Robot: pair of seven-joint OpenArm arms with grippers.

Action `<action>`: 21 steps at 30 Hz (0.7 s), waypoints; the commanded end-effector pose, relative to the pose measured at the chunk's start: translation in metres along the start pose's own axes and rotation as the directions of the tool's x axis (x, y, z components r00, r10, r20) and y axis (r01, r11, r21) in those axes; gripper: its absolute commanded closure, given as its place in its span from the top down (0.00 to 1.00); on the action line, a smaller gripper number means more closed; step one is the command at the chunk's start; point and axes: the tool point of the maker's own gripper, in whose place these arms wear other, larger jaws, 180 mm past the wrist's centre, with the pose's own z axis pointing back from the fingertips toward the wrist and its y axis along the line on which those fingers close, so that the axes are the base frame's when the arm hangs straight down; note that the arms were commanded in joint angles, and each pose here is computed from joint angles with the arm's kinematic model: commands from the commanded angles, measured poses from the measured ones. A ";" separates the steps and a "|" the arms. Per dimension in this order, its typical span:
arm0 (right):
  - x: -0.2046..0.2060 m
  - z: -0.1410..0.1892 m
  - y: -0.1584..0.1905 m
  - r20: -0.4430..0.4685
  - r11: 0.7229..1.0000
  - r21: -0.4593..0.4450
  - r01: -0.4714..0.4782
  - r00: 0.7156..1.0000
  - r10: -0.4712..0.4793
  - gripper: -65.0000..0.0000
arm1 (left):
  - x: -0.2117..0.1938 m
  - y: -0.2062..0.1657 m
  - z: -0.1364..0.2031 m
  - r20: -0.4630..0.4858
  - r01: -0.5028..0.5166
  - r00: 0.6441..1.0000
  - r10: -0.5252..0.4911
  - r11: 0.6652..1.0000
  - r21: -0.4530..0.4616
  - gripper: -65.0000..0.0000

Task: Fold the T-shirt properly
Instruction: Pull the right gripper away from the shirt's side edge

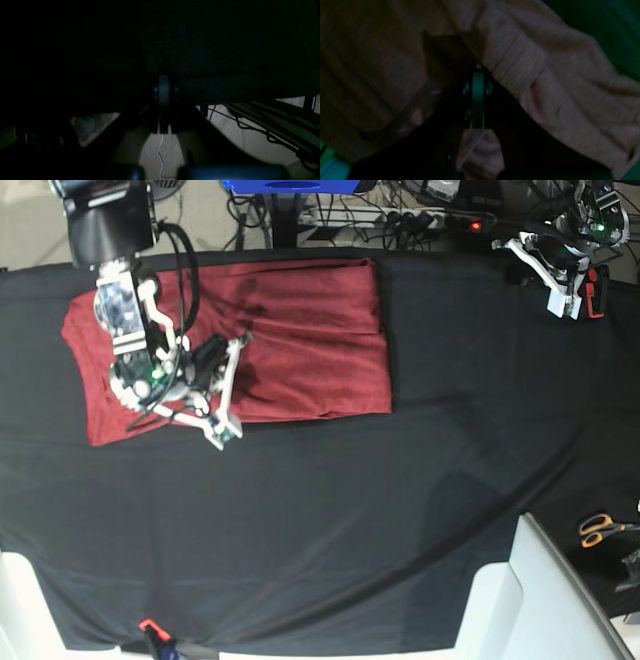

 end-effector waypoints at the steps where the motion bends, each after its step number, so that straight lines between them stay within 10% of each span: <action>1: 0.014 0.003 -0.007 0.044 1.000 -0.016 -0.004 0.999 0.005 0.00 | -0.001 0.004 0.004 -0.010 0.014 1.000 -0.014 1.000 0.010 0.00; 21: 0.015 0.012 -0.044 0.037 0.996 -0.085 -0.024 0.999 0.027 0.00 | -0.002 0.002 0.003 -0.010 0.010 1.000 -0.010 1.000 0.007 0.00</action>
